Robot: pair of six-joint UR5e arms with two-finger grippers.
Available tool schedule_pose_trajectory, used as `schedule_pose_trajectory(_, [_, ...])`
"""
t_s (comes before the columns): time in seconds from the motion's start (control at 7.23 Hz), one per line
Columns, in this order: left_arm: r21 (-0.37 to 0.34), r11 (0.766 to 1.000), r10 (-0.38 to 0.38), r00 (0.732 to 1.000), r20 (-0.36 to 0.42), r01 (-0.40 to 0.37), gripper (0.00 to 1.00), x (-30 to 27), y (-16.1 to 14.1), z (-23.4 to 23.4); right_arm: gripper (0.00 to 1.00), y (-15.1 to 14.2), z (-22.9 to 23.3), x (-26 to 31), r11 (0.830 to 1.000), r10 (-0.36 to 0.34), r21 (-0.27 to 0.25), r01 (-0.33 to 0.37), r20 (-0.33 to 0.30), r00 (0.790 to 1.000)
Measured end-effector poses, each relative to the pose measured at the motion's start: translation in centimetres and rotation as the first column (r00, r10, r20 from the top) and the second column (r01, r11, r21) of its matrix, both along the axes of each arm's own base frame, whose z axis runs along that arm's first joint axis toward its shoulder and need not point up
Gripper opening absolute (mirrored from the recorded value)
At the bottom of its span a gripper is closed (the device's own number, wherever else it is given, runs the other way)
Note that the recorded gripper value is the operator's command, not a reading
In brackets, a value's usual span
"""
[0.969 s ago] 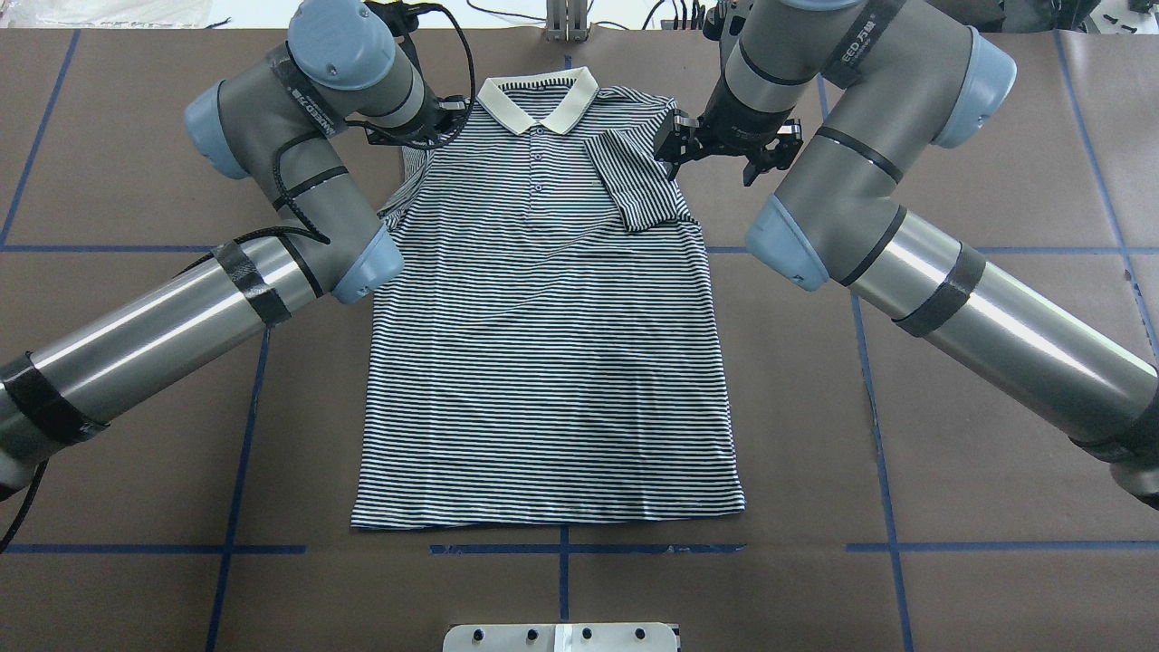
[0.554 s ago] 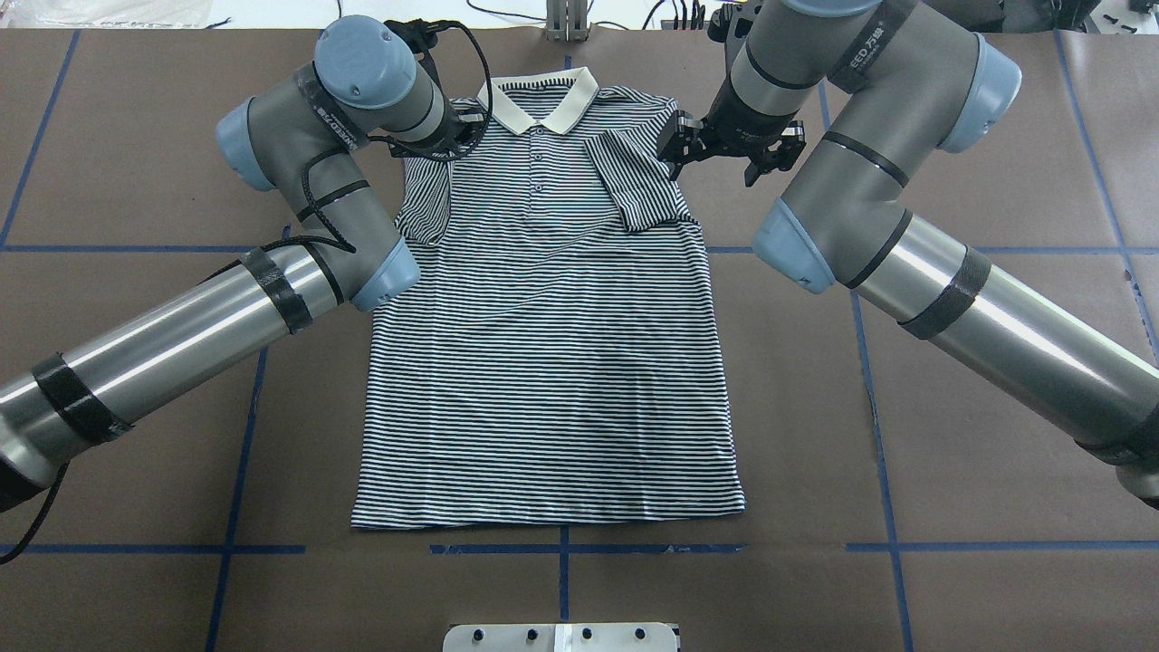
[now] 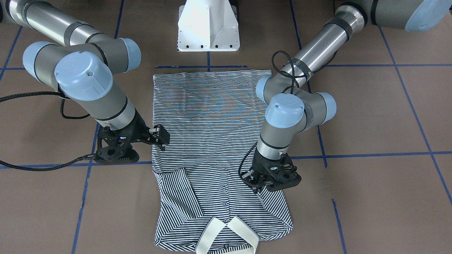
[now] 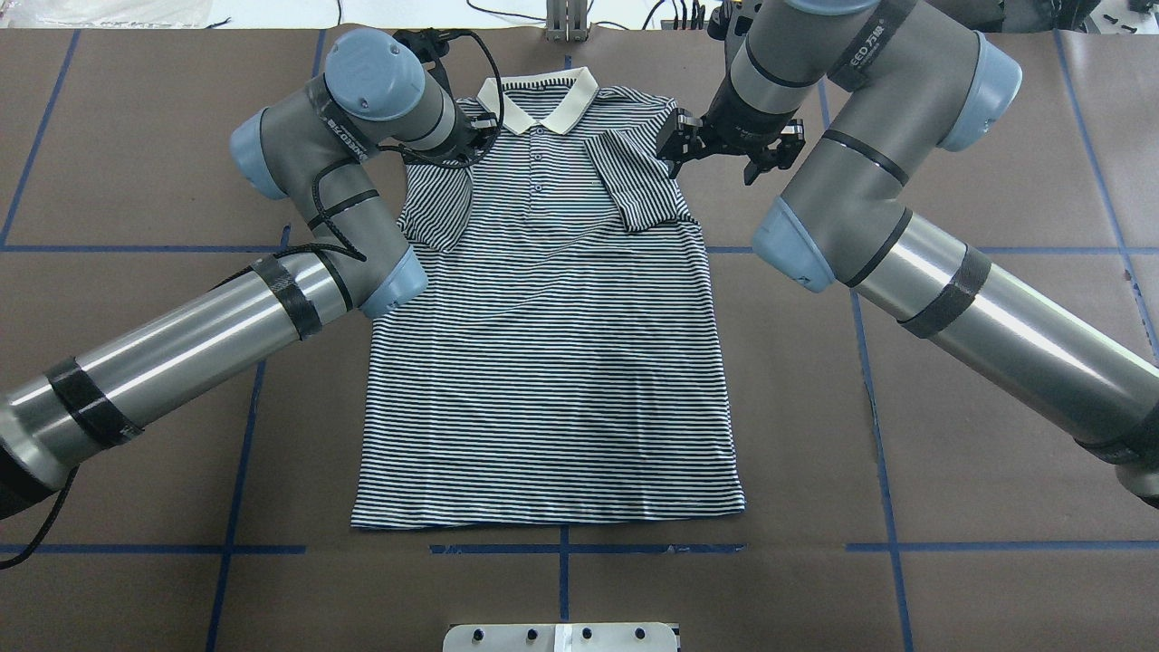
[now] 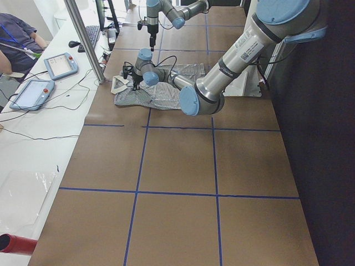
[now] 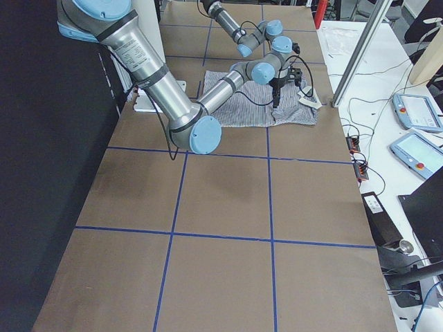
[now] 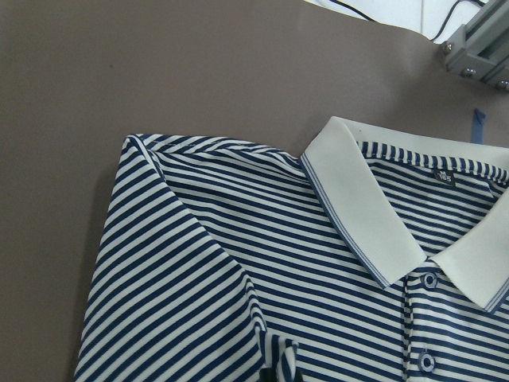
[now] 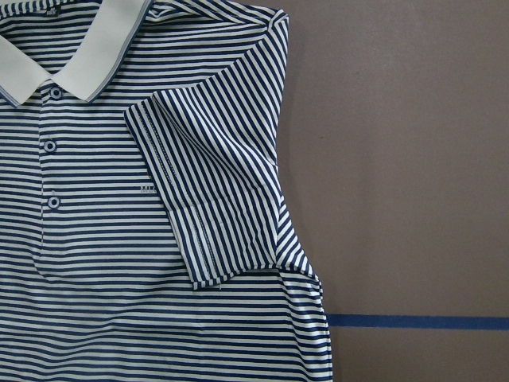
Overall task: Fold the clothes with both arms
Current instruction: 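Fold the other sleeve inward with the left gripper while the right arm lowers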
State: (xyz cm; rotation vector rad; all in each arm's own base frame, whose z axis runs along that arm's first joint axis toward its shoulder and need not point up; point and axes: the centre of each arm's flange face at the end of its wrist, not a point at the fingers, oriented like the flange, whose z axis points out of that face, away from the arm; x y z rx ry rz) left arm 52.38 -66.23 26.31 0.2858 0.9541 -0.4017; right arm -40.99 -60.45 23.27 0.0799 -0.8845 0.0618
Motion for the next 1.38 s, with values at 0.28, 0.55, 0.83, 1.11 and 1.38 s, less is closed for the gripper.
schedule_pose_trajectory(0.28, [0.026,1.0,0.009,1.0,-0.024,-0.008,1.0,0.1,0.1,-1.6,1.0,0.0,0.0,-0.1,1.0,-0.001,0.0,0.001,0.0,1.0])
schedule_pose_trajectory(0.55, [0.039,0.997,0.067,0.997,-0.05,-0.065,1.0,-0.3,1.1,-2.8,1.0,0.3,0.2,-0.1,1.0,0.011,-0.012,-0.011,0.0,1.0])
schedule_pose_trajectory(0.83, [0.062,0.991,0.119,0.992,-0.034,-0.116,1.0,-3.7,4.7,-1.9,1.0,3.0,0.5,-1.0,0.999,0.044,-0.02,-0.045,-0.002,0.999])
schedule_pose_trajectory(1.11, [0.067,0.987,0.146,0.989,-0.006,-0.145,1.0,-8.4,9.6,-2.7,1.0,9.0,2.4,-1.2,0.997,0.055,-0.049,-0.054,0.009,0.998])
schedule_pose_trajectory(1.38, [0.043,0.982,0.184,0.983,0.005,-0.184,1.0,-11.0,12.6,-3.6,1.0,16.1,1.9,-3.6,0.996,0.079,-0.054,-0.078,0.018,0.997])
